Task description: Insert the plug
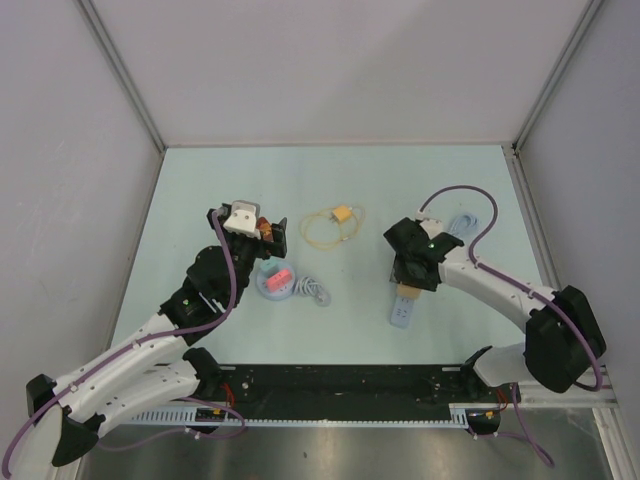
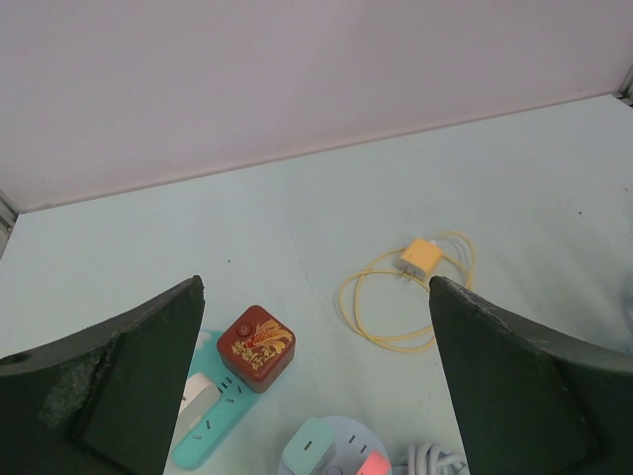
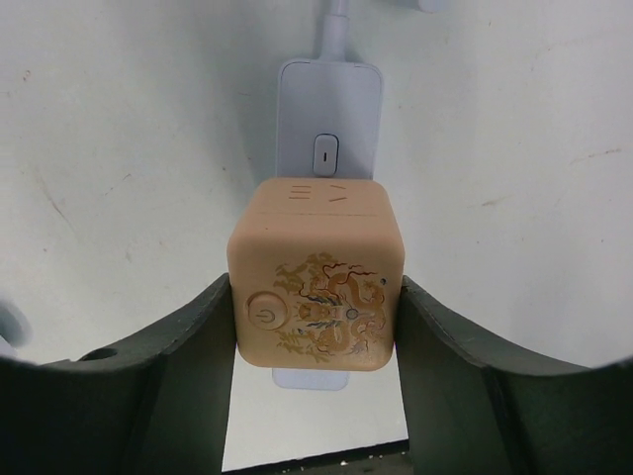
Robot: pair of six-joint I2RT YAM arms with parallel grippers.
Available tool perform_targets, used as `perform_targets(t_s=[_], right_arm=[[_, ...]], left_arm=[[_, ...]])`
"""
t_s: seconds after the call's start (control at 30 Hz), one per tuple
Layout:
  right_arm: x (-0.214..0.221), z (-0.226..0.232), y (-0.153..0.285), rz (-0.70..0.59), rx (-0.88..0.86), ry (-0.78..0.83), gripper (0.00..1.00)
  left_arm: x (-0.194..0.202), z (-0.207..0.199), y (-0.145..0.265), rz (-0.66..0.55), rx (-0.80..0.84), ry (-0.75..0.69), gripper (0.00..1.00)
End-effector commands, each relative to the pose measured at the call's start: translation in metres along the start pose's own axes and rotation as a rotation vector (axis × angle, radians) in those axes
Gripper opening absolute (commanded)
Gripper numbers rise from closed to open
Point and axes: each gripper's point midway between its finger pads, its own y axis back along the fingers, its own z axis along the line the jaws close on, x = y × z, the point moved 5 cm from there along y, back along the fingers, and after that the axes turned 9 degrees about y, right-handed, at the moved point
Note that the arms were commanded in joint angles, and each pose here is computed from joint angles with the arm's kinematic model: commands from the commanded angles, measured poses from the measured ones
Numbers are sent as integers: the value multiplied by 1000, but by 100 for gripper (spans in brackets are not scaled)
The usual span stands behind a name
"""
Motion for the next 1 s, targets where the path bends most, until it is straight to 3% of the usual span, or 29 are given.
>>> perform_targets(t_s=[0.0,0.13,0.4,0.97], right_arm=[[65,-17,-32,200,29,32,0],[72,-23,-37,216,-23,-40,0],[89,-7,-50,262,-19,46,0],[-37,-18,-44,-237,-38,-69,0]], left_arm=[[-3,0,-1,-19,-3,14,100],[-3,1,-1,-20,-3,15,100],[-3,1,-1,-19,-5,11,100],[9,-4,-9,34,-8,-6,100]])
